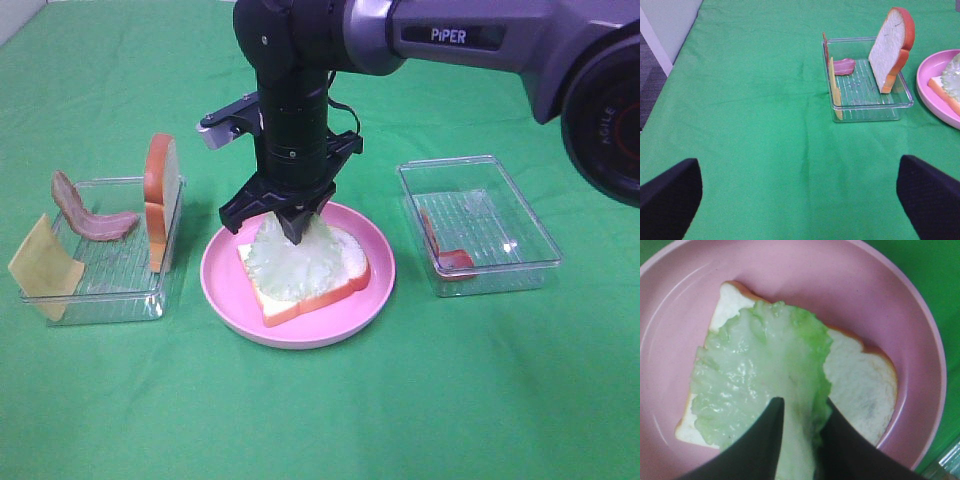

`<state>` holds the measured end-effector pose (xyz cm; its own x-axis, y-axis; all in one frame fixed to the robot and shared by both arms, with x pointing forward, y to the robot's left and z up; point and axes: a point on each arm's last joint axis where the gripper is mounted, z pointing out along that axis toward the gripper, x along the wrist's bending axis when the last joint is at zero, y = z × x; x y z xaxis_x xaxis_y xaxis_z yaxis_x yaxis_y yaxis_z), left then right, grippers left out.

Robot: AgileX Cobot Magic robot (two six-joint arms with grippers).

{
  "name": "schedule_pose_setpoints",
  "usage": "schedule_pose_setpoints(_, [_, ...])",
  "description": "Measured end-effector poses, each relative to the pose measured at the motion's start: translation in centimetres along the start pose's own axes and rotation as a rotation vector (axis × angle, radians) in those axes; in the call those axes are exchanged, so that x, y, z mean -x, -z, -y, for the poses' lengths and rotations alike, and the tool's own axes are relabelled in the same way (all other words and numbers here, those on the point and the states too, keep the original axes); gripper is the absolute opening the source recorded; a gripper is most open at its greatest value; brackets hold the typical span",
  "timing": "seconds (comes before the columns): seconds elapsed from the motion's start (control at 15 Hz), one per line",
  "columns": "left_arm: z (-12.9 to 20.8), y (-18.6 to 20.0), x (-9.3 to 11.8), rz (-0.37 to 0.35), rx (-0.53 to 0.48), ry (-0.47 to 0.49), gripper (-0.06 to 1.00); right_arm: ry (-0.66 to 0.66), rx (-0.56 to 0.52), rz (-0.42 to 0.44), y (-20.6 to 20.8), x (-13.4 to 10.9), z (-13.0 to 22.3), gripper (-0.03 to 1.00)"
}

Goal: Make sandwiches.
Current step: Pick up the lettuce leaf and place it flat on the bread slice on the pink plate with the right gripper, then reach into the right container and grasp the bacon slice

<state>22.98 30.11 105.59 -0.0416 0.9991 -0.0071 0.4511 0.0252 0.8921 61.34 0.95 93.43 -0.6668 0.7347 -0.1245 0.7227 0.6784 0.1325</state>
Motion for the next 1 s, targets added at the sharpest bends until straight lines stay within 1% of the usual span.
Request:
schedule_pose_setpoints(0.07, [0.0, 0.0, 0.0, 0.0, 0.0, 0.0, 0.99, 0.0, 0.0, 0.0, 0.0, 0.0, 0.0, 0.45])
schedule_pose_setpoints(0.2, [0.0, 0.0, 0.0, 0.0, 0.0, 0.0, 0.99, 0.001, 0.0, 0.003, 0.0, 0.0, 0.0, 0.62])
schedule_pose_setpoints(0.27, [0.0, 0.0, 0.0, 0.0, 0.0, 0.0, 0.99, 0.008, 0.0, 0.019, 0.0, 0.2, 0.0, 0.69])
schedule_pose_setpoints(0.33, [0.0, 0.0, 0.0, 0.0, 0.0, 0.0, 0.99, 0.019, -0.001, 0.045, 0.0, 0.4, 0.0, 0.75])
schedule_pose_setpoints(0.47, [0.0, 0.0, 0.0, 0.0, 0.0, 0.0, 0.99, 0.019, -0.002, 0.084, 0.0, 0.8, 0.0, 0.8])
schedule_pose_setpoints(0.6, [0.0, 0.0, 0.0, 0.0, 0.0, 0.0, 0.99, 0.021, -0.008, 0.127, 0.1, 1.2, 0.1, 0.81])
schedule_pose_setpoints(0.8, [0.0, 0.0, 0.0, 0.0, 0.0, 0.0, 0.99, 0.015, -0.038, 0.132, 0.3, 1.2, 0.3, 0.81])
schedule_pose_setpoints(0.93, [0.0, 0.0, 0.0, 0.0, 0.0, 0.0, 0.99, 0.004, 0.006, 0.126, 1.9, 1.4, -0.2, 0.81])
schedule_pose_setpoints(1.0, [0.0, 0.0, 0.0, 0.0, 0.0, 0.0, 0.99, -0.004, 0.038, 0.128, 3.4, 1.7, -0.2, 0.81])
